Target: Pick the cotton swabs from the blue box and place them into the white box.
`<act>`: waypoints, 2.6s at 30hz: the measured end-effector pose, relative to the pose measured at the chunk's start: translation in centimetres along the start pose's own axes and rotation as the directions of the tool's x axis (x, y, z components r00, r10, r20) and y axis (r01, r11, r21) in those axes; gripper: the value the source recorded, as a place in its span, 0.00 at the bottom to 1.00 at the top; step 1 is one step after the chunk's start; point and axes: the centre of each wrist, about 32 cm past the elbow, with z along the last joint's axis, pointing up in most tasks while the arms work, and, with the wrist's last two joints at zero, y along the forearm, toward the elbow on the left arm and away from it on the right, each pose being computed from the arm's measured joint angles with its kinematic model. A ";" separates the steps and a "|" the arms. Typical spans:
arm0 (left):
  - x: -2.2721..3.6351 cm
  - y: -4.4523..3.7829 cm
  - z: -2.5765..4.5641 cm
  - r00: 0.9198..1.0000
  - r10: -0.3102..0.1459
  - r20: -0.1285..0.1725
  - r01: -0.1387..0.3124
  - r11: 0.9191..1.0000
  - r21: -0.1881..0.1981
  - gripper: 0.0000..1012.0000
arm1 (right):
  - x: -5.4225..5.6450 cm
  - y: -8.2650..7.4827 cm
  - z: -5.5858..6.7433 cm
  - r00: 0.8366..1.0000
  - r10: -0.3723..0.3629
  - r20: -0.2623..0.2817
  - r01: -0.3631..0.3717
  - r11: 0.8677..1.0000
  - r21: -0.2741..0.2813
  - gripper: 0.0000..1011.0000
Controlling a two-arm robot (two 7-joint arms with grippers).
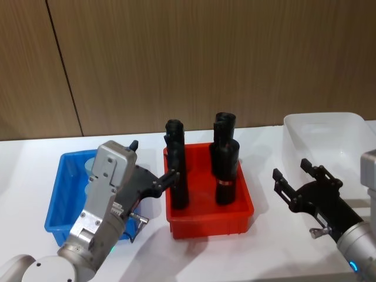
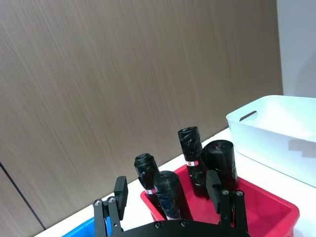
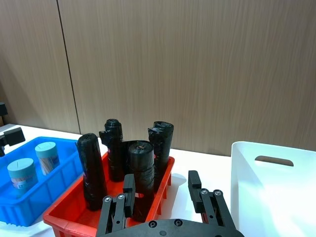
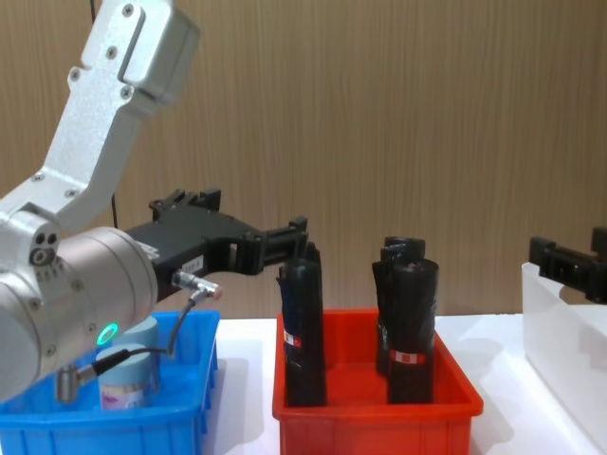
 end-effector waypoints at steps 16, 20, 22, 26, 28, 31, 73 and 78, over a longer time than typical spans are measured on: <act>0.57 -1.35 0.00 0.994 0.106 -0.010 -0.105 0.992 0.077 0.99 | 0.0 0.0 0.0 1.000 0.000 0.000 0.000 1.000 0.000 0.66; 0.92 -1.43 -0.10 0.990 0.138 -0.024 -0.134 0.985 0.107 0.99 | 0.0 0.0 0.0 1.000 0.000 0.000 0.000 1.000 0.000 0.66; 1.16 -1.44 -0.20 0.987 0.158 -0.034 -0.153 0.981 0.123 0.99 | 0.0 0.0 0.0 1.000 0.000 0.000 0.000 1.000 0.000 0.66; 1.62 -1.39 -0.49 0.979 0.193 -0.061 -0.182 0.972 0.151 0.99 | 0.0 0.0 0.0 1.000 0.000 0.000 0.000 1.000 0.000 0.66; 1.86 -1.36 -0.68 0.975 0.209 -0.079 -0.194 0.967 0.165 0.99 | 0.0 0.0 0.0 1.000 0.000 0.000 0.000 1.000 0.000 0.66; 2.11 -1.30 -0.91 0.969 0.225 -0.100 -0.205 0.963 0.178 0.99 | 0.0 0.0 0.0 1.000 0.000 0.000 0.000 1.000 0.000 0.66; 5.87 -1.75 -4.46 0.921 0.328 -0.209 -0.231 0.893 0.386 0.99 | 0.0 0.0 0.0 1.000 0.000 0.000 0.000 1.000 0.000 0.66; 6.39 -2.14 -4.71 0.921 0.338 -0.191 -0.240 0.883 0.404 0.99 | 0.0 0.0 0.0 1.000 0.000 0.000 0.000 1.000 0.000 0.66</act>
